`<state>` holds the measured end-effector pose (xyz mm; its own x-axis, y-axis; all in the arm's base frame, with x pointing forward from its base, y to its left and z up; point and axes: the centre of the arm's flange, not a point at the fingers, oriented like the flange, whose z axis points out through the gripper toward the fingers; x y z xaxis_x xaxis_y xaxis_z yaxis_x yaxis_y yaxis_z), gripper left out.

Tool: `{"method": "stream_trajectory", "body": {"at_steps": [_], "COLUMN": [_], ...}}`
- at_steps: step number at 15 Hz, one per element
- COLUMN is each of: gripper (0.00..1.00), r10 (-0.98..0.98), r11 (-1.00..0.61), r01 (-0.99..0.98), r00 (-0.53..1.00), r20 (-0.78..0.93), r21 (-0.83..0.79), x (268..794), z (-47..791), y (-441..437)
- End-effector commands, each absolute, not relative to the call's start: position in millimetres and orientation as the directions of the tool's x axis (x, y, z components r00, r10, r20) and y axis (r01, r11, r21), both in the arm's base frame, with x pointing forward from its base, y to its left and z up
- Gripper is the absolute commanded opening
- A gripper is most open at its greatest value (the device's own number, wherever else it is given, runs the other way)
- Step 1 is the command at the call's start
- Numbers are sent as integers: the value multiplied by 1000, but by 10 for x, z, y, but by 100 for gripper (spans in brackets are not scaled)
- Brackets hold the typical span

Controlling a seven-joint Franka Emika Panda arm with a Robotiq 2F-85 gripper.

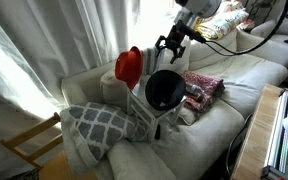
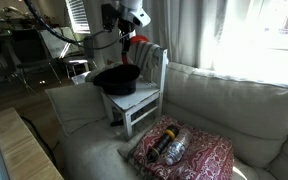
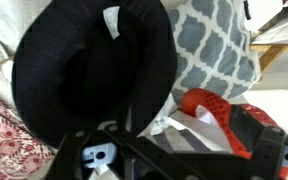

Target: Pick up the black hat and put it upside down on the chair, pick up the red hat and put it in the black hat

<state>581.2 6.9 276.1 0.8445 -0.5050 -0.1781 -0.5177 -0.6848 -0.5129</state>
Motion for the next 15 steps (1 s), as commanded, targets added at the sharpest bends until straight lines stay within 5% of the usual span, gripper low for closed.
{"method": "stream_trajectory", "body": {"at_steps": [1,10,11,13,15], "gripper": [100,100,96,72,63], "r10": [-393,-288,-285,-290,-292], "r11": [-763,-864,-870,-868,-862], "r01": [-344,-146,-142,-138,-130], "r00": [919,929,926,921,918], "r20": [-30,234,247,261,269], "r21": [-547,-482,-472,-477,-491], "x": [6036,6575,6607,6659,6688], "z": [2935,2910,2882,2839,2831], "y": [427,861,856,851,875]}}
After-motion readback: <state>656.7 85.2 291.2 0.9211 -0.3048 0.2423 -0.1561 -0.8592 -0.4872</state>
